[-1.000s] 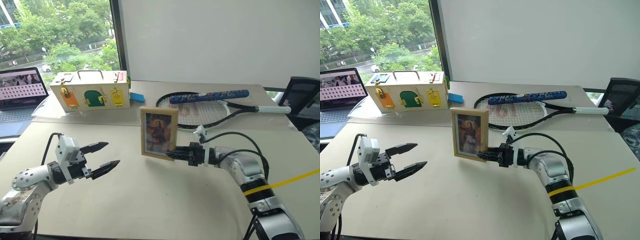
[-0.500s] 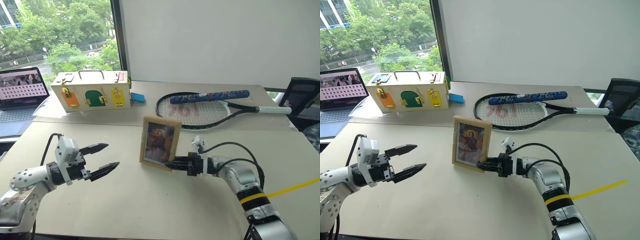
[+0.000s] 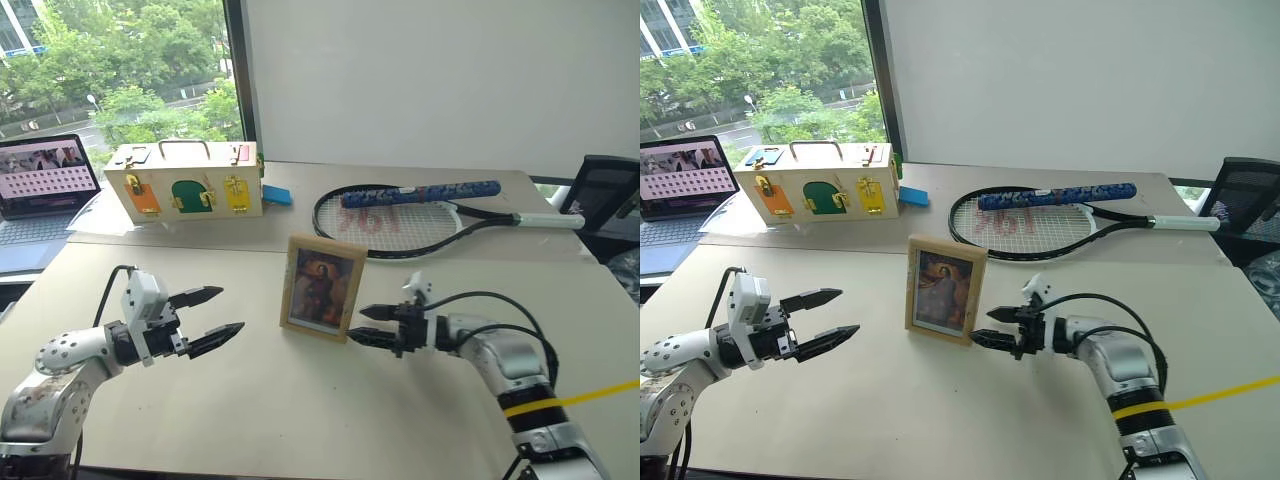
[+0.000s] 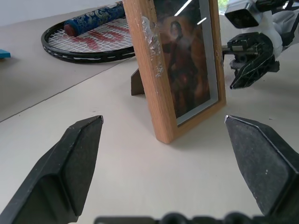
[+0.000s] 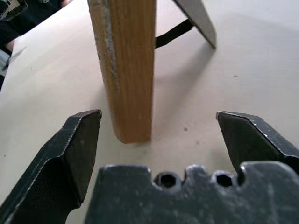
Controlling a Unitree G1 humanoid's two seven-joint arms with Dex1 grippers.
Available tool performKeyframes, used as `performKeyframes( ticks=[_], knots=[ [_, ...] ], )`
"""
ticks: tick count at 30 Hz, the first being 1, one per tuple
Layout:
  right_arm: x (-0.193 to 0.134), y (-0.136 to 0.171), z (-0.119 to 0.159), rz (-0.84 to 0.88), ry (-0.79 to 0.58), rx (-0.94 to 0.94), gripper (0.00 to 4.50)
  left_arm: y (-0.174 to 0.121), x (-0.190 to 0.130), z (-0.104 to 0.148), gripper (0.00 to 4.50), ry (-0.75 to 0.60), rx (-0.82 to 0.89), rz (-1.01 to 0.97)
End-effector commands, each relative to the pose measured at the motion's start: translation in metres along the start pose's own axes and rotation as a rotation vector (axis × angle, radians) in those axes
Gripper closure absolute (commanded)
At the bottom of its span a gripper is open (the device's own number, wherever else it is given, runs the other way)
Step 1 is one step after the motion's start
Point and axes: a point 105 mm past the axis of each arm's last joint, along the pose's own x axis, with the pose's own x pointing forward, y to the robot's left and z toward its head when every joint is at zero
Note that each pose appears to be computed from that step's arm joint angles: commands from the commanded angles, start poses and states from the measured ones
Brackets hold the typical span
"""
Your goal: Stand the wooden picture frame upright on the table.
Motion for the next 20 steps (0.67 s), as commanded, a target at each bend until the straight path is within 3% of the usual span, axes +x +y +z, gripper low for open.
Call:
performKeyframes(
  ticks=[1, 6, 14, 20],
  knots=[
    [-0.023, 0.008, 0.017, -0.012, -0.070, -0.019, 0.08, 0.004, -0.005, 0.000, 0.00, 0.010, -0.017, 0.045],
    [-0.054, 0.027, 0.025, -0.104, -0.107, -0.133, 0.08, 0.019, -0.001, -0.022, 0.00, 0.126, 0.017, 0.209],
    [-0.067, 0.037, 0.026, -0.225, -0.041, -0.333, 0.08, 0.013, 0.011, -0.024, 0.00, 0.118, 0.033, 0.205],
    [-0.065, 0.035, 0.026, -0.234, -0.035, -0.349, 0.08, 0.009, 0.017, -0.025, 0.00, 0.121, 0.034, 0.148]
  ],
)
